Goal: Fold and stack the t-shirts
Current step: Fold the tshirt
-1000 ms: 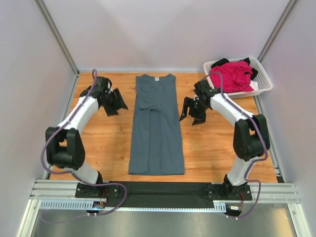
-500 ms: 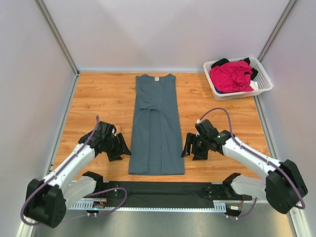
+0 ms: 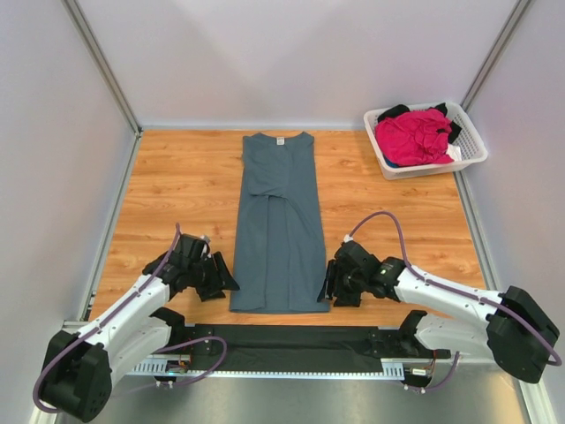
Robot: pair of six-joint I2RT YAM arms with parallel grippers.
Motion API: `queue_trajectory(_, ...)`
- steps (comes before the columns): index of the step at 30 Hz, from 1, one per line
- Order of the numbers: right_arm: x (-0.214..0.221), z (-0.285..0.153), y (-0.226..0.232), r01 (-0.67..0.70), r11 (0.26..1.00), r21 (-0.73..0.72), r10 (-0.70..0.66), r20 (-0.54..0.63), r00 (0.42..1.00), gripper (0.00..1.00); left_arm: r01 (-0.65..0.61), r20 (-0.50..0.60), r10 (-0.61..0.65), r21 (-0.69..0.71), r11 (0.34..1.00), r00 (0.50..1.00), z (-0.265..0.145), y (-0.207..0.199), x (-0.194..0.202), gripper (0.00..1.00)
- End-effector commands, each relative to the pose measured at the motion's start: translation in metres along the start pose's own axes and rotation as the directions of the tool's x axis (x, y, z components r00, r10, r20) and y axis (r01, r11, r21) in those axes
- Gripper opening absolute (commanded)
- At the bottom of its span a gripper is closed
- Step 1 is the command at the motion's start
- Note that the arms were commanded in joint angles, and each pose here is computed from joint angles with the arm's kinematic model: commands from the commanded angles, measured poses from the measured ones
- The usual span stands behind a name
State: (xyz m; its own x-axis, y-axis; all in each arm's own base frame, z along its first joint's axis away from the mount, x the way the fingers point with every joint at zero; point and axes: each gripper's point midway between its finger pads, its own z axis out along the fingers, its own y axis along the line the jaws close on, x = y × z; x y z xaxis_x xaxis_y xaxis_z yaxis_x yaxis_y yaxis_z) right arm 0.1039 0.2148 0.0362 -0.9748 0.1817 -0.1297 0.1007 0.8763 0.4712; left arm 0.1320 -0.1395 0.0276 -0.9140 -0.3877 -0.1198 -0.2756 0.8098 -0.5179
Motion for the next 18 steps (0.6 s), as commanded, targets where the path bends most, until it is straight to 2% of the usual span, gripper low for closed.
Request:
queue_trajectory(1,-0.006,0.008,-0.003,-0.045,0.999,0.012,0.045,0.048,0.998,0.54,-0.016,-0.021,0.017,0.045,0.999,1.0,0.002,-0.012,0.004,0.6)
queue_trajectory(10,-0.001,0.015,-0.004,-0.058,0.998,0.013,0.058,0.022,0.998,0.44,-0.031,-0.054,0.03,-0.026,0.999,0.998,0.006,0.002,0.021,0.52)
queue_trajectory(13,0.001,0.017,-0.005,-0.057,0.998,0.02,0.056,0.012,0.998,0.39,-0.035,-0.058,0.033,-0.034,0.999,0.998,0.008,0.003,0.021,0.45)
queue_trajectory(18,0.004,0.02,-0.004,-0.049,0.998,0.032,0.049,-0.007,0.999,0.34,-0.05,-0.097,0.044,-0.056,0.997,0.994,0.011,0.006,0.031,0.44)
